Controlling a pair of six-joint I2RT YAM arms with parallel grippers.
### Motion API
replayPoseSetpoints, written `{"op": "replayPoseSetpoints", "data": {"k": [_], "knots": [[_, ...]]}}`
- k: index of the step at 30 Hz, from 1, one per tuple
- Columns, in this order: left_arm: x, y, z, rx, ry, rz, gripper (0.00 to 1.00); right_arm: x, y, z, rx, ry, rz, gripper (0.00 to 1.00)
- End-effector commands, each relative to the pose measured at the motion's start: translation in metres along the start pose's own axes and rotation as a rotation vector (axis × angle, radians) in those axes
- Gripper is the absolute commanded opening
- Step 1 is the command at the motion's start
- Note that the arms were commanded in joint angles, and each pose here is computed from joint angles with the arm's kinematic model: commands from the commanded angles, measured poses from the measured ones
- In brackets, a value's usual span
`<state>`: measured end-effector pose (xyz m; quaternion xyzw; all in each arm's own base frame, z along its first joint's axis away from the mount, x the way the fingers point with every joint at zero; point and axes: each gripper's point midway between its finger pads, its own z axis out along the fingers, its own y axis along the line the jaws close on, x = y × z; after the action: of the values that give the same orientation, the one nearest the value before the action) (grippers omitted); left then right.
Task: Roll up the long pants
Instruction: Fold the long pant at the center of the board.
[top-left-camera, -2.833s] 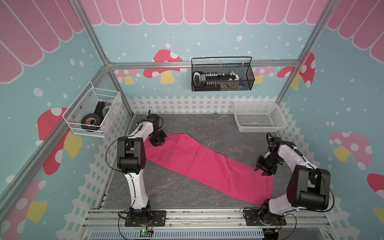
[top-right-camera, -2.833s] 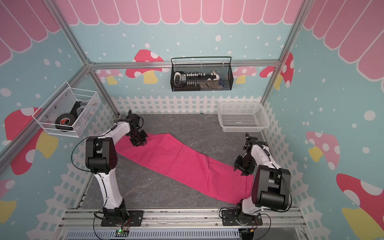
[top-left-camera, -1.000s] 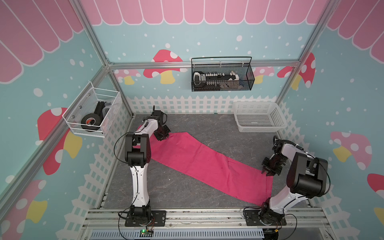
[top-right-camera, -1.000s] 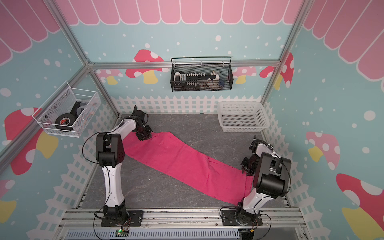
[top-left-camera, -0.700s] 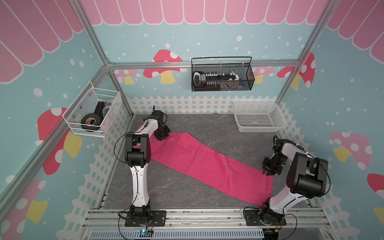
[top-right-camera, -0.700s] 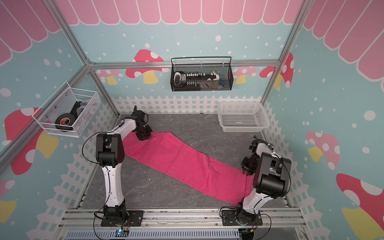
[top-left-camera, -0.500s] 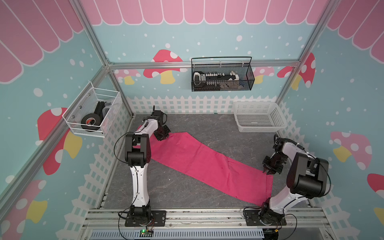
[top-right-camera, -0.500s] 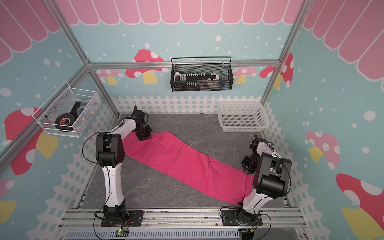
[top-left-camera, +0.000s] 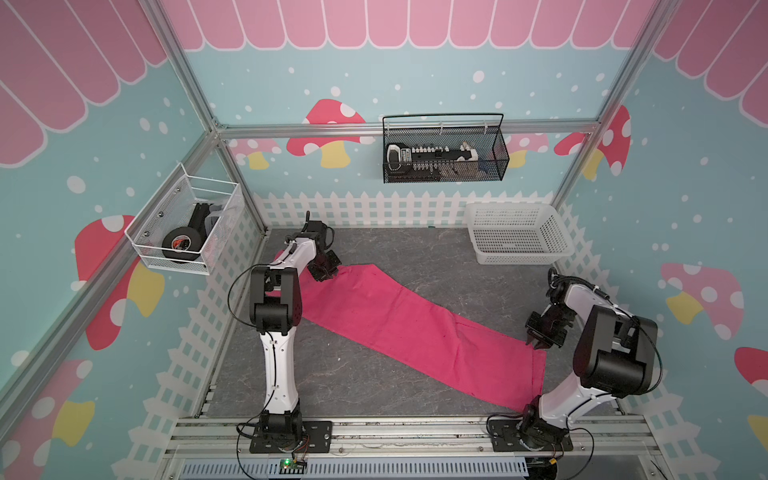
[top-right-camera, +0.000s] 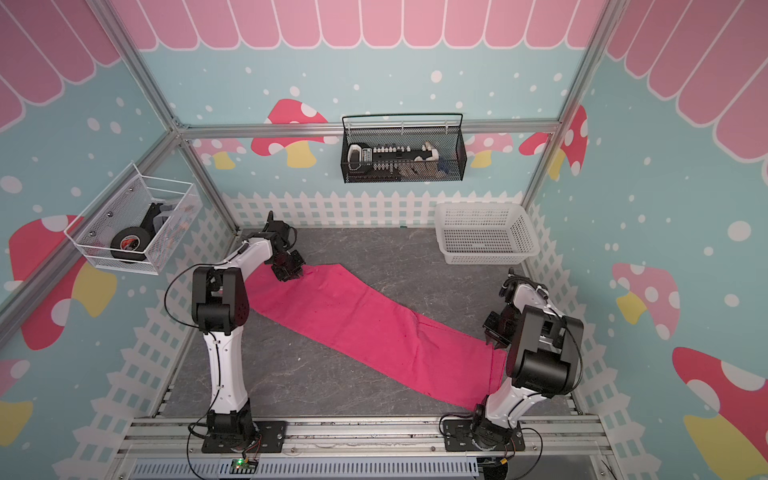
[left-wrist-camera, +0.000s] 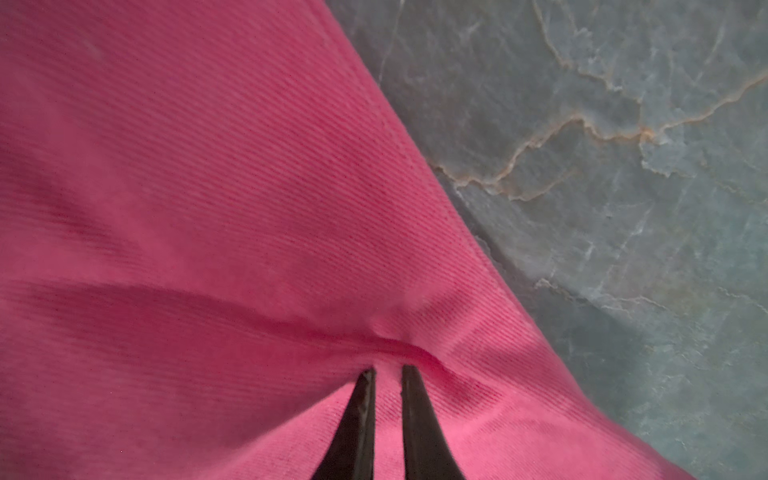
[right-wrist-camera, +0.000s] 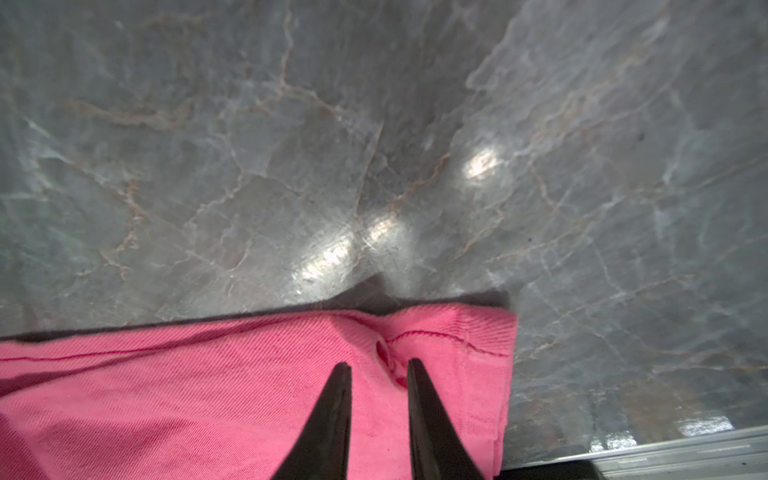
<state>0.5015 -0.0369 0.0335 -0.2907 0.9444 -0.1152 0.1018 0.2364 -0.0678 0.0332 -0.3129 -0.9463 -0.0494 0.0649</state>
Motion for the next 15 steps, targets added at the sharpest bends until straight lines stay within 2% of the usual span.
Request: {"op": "replayPoseSetpoints", "data": {"k": [1, 10, 12, 15], "knots": [[0.0011, 0.006, 0.0045, -0.022, 0.003, 0.021, 0.15, 0.0025, -0.0008, 0.0024, 0.003, 0.01, 0.009, 0.21], [0.0013, 0.011, 0.0011, -0.03, 0.001, 0.021, 0.15, 0.0033, 0.0, 0.0099, -0.005, 0.018, 0.023, 0.08], [0.0012, 0.0106, 0.0007, -0.03, -0.001, 0.021, 0.15, 0.0041, -0.0003, 0.0099, -0.004, 0.019, 0.024, 0.0], [-0.0011, 0.0102, 0.0011, -0.03, -0.005, 0.018, 0.15, 0.0044, -0.0017, 0.0072, 0.002, 0.01, 0.026, 0.0]]}}
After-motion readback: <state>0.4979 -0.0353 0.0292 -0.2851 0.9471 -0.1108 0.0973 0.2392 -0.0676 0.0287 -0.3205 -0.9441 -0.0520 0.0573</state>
